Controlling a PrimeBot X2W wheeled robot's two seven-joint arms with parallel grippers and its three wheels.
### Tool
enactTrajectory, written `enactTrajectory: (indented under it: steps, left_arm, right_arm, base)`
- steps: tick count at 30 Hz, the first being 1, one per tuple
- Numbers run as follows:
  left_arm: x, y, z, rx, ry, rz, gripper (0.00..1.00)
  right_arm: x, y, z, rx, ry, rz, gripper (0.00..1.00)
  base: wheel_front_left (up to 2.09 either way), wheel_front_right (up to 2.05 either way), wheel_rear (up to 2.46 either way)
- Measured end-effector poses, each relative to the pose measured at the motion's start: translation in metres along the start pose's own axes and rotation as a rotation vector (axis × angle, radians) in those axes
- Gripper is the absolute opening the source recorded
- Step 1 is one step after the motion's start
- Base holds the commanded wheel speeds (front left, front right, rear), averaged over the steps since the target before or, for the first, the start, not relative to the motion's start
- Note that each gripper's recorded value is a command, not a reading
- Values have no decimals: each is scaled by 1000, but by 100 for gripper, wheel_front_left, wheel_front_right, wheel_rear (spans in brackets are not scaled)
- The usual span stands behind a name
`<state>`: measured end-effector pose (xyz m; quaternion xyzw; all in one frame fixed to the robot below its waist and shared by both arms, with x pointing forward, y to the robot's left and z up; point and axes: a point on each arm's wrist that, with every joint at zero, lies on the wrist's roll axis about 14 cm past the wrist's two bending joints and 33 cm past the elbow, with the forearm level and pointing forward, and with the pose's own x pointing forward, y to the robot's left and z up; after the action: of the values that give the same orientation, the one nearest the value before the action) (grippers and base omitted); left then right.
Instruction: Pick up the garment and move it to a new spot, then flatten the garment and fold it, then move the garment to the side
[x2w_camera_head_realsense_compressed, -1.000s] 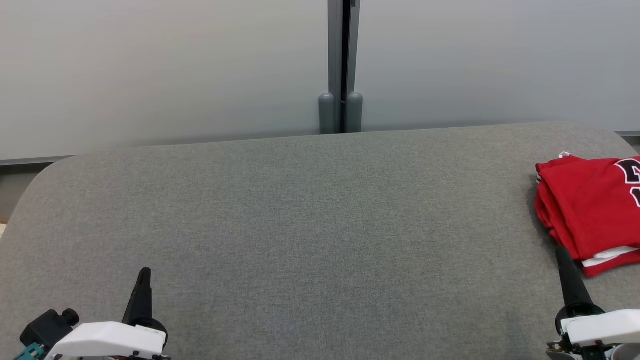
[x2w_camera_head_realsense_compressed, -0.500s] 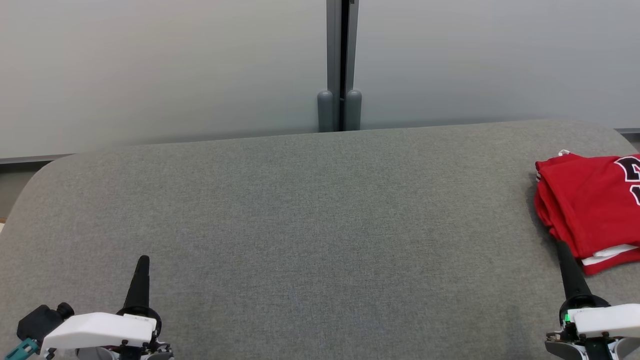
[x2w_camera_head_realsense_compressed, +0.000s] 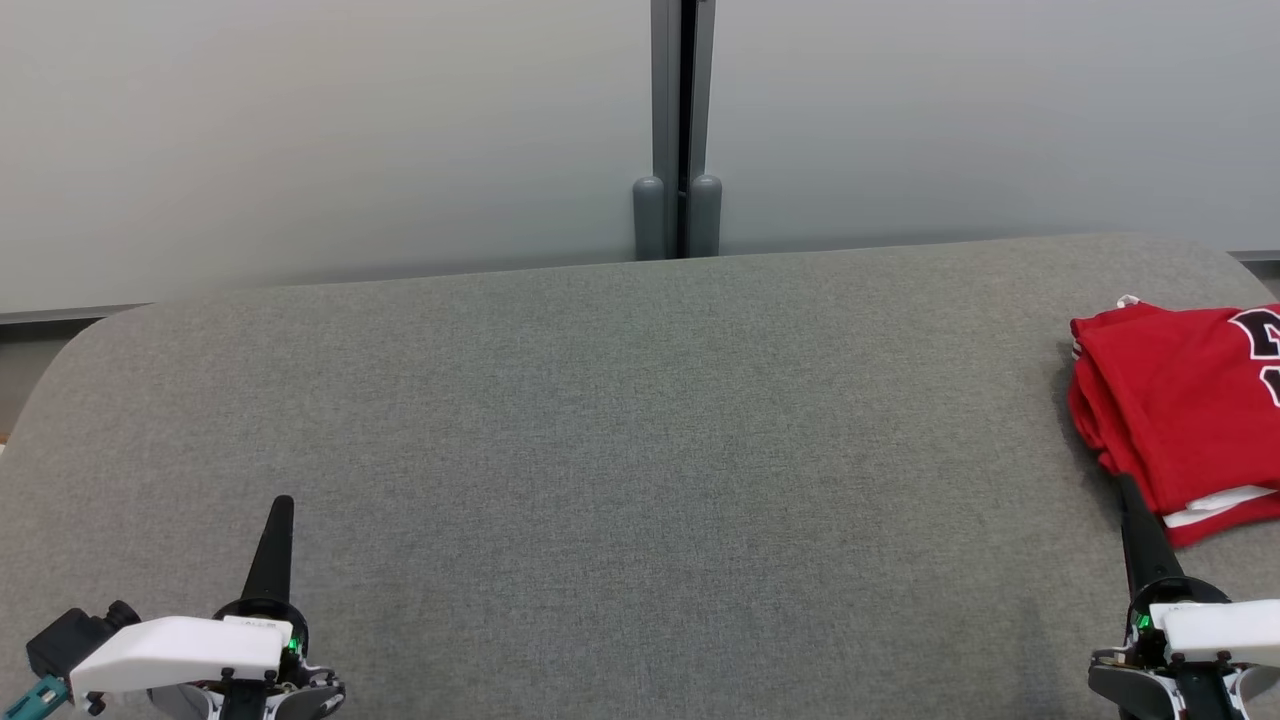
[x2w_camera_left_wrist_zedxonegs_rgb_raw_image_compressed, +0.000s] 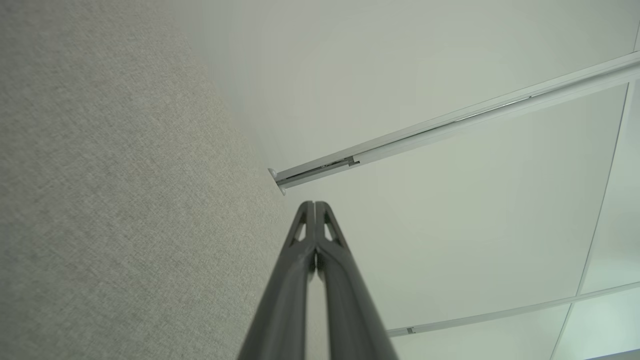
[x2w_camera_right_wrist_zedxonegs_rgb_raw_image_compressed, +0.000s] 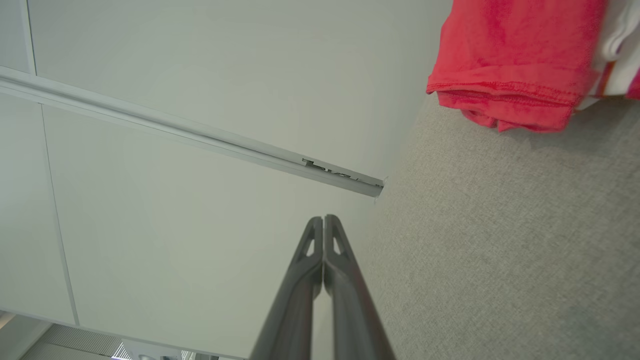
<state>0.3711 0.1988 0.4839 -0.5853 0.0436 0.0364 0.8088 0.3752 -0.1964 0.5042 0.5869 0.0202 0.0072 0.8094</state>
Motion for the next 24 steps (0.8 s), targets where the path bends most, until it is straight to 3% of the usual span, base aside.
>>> enactTrajectory:
  steps: [24]
  left_arm:
    - [9, -12, 3, -200, -2, -59, 0]
  right_arm:
    - [8, 1, 2, 197, -24, 8, 0]
  base:
    - [0, 0, 0]
